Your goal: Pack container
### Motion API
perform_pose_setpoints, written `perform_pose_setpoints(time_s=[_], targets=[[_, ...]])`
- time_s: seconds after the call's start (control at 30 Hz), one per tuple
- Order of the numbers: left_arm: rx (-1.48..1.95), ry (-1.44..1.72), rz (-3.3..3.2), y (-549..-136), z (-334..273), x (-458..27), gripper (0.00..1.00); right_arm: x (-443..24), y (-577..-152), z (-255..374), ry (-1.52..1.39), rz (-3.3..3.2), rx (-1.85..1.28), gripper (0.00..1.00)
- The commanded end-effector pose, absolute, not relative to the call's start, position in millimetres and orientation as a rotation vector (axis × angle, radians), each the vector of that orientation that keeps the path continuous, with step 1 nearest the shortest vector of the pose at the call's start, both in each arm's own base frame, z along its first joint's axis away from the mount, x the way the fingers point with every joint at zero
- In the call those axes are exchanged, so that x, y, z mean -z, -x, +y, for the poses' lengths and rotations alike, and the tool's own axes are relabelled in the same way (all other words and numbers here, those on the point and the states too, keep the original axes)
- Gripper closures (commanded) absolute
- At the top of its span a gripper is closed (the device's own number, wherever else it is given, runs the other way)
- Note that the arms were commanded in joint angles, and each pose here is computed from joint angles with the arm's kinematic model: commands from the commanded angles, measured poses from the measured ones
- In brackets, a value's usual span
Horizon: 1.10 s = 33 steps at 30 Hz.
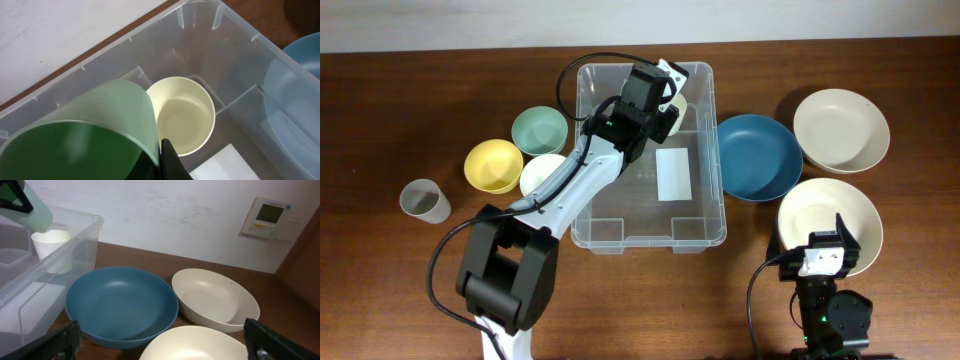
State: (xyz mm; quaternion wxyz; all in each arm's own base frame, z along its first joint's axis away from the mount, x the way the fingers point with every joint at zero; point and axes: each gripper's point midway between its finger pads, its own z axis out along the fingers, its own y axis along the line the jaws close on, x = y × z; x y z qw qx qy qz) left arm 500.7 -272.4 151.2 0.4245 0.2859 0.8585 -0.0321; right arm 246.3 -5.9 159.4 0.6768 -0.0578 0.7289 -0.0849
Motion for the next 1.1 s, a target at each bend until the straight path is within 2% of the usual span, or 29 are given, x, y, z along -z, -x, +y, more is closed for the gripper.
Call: perform_pose_setpoints(time_s=[0.0,0.13,0.3,0.57,0.8,1.07], targets=[[0.114,-0.726,2.11,-499.1,-277.0,-170.2,0.99,-156.7,-246.0,-10.3,0.116,1.645,0.212,0.01],[0.116,-0.713,2.085,-497.3,-274.6,-193.8,0.99,-156.7,-246.0,-10.3,0.116,1.645,0.212,0.01],[0.112,-0.661,2.031,-507.1,-262.7,-247.2,0.99,-156.7,-246.0,-10.3,0.116,1.645,0.212,0.01],[0.095,-0.41,1.882,-536.9,-185.8,-384.3,0.99,-156.7,-246.0,-10.3,0.116,1.645,0.212,0.01],[0.024,-0.341,1.692,-533.8,-125.3,-483.1,0.99,-156.7,-246.0,-10.3,0.116,1.645,0.212,0.01],[-0.003,-0.32,1.579,-537.8,-116.2,-513.6,0.99,-156.8,-246.0,-10.3,0.116,1.645,0.212,0.01]])
